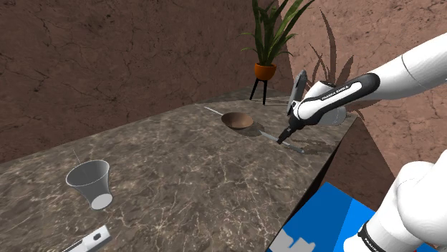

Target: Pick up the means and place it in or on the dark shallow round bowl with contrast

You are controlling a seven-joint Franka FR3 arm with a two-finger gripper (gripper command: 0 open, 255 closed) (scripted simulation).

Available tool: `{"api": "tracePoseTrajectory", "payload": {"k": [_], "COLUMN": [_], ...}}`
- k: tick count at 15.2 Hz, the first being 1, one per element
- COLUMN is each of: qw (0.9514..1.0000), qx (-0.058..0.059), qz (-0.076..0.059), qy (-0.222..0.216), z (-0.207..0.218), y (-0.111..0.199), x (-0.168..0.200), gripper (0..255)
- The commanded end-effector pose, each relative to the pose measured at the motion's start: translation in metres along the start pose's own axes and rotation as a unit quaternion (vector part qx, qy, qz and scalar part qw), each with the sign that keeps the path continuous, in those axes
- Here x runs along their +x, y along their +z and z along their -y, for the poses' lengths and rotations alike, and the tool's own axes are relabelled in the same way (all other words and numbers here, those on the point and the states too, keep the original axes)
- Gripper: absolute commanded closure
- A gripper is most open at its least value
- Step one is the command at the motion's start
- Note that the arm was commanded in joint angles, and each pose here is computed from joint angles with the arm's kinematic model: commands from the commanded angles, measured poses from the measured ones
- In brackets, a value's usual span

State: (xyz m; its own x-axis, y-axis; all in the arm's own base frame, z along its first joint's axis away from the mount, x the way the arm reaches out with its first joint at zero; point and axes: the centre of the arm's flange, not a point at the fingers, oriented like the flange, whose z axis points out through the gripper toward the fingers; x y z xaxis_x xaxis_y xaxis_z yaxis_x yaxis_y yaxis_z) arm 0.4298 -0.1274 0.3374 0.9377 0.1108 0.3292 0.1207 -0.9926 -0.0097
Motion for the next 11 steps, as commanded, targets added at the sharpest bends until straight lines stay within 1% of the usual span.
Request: {"api": "tracePoseTrajectory", "payload": {"k": [1, 6, 7, 11], "qw": [1.0, 1.0, 1.0, 1.0], "qx": [0.0, 0.0, 0.0, 0.0], "qz": [0.0, 0.0, 0.0, 0.0], "qy": [0.0, 0.0, 0.0, 0.0], "z": [0.0009, 0.0009, 0.0009, 0.0009], "y": [0.0016, 0.0016, 0.0016, 0.0016], "x": [0.0004, 0.0004, 0.0004, 0.0004], "gripper": [0, 0, 255, 255]}}
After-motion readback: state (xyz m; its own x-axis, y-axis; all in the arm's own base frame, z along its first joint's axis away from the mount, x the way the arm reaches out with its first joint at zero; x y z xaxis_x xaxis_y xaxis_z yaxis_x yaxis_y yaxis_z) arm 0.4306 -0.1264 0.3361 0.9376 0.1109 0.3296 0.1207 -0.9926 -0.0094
